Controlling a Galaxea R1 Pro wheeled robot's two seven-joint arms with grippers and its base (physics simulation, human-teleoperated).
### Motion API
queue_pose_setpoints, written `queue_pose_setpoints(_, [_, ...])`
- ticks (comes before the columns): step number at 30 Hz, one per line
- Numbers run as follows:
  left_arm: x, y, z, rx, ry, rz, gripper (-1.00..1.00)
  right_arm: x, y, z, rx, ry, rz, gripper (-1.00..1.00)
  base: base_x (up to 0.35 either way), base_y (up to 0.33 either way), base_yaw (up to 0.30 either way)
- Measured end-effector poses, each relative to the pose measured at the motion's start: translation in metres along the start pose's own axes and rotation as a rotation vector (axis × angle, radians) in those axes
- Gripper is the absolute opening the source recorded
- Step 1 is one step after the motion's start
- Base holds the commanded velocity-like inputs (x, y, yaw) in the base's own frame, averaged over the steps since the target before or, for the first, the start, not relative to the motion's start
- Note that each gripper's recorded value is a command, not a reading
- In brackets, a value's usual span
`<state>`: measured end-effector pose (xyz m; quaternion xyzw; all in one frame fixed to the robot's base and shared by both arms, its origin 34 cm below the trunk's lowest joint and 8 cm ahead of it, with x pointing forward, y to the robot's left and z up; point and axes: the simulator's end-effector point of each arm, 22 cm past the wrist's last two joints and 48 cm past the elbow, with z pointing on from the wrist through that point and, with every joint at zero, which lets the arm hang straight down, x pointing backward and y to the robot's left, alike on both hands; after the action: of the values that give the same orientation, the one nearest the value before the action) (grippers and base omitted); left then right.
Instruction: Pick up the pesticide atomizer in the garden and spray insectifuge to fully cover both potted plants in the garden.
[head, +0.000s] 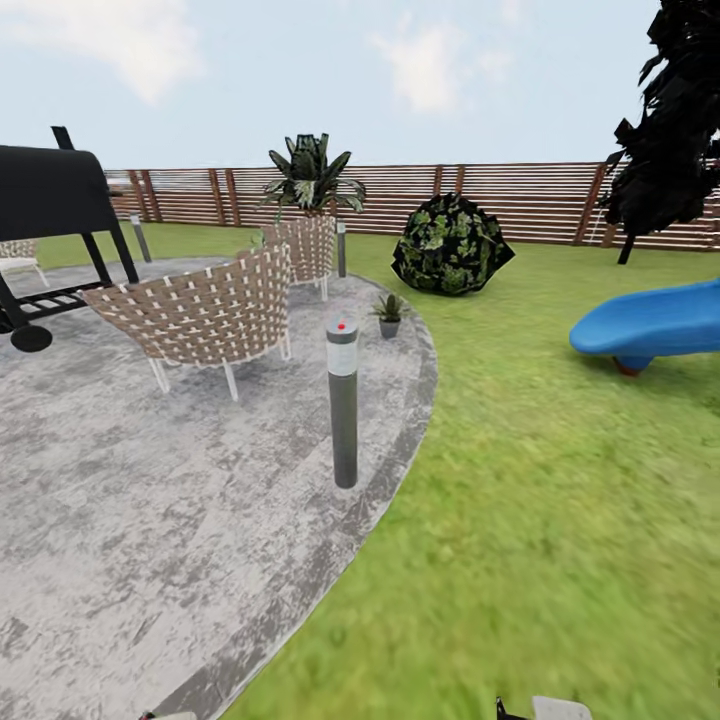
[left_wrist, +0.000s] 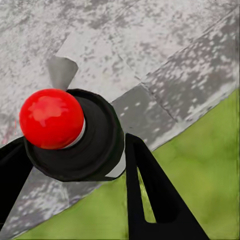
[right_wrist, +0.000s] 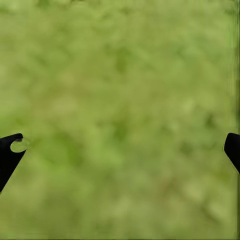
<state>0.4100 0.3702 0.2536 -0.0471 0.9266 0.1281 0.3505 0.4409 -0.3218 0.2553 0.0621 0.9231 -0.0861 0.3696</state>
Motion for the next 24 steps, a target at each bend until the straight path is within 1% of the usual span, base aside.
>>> queue_pose_setpoints(24, [0.0001, 0.0, 0.0, 0.0, 0.0, 0.0, -1.0, -0.0002, 0.0, 0.0, 0.0, -0.001, 0.0, 1.0, 0.34, 0.0, -0.291])
